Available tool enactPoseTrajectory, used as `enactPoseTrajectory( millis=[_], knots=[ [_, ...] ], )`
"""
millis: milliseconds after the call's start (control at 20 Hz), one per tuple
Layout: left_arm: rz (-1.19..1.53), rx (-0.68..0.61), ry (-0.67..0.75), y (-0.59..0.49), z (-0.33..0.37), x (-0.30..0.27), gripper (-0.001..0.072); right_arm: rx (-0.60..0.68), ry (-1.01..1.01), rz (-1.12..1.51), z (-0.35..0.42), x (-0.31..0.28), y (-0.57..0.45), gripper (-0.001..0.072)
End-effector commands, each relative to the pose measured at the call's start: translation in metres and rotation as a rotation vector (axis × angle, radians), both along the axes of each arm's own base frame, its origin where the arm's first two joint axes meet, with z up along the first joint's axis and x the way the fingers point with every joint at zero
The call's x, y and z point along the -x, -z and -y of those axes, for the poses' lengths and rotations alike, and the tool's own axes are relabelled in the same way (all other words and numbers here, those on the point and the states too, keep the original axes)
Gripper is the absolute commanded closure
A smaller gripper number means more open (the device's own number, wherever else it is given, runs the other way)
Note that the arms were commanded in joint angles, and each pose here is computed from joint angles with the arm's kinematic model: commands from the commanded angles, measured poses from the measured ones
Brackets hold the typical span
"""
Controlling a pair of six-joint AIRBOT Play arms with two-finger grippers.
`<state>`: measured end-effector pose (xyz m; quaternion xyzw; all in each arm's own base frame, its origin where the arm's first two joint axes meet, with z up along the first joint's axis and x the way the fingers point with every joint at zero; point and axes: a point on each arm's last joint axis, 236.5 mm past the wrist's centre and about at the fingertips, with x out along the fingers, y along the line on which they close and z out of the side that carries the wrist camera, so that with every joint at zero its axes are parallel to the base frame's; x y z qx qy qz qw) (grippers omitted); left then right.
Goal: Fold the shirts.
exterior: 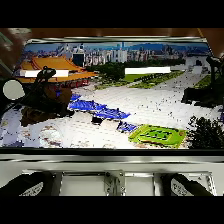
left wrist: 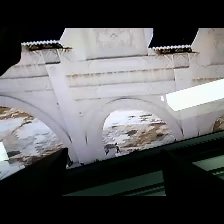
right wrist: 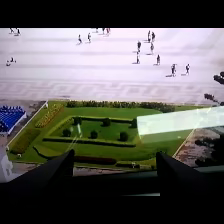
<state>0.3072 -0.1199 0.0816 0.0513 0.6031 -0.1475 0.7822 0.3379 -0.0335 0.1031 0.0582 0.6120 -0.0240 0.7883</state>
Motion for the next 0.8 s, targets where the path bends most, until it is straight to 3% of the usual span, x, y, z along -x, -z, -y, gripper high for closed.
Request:
enactPoseTrajectory(
  millis=[0,750],
  knots=[
    [0.001,0.000,0.000,-0.0003,-0.0001,-0.0001,0.0022,0.000,0.000,0.000,-0.0002,-0.0002,-0.0001,0.0073],
    [0.001,0.001,0.000,-0.0003,0.0000,-0.0001,0.0022,-0.001,0.002,0.003,-0.0002,-0.0008,-0.0003,0.0073]
  ],
)
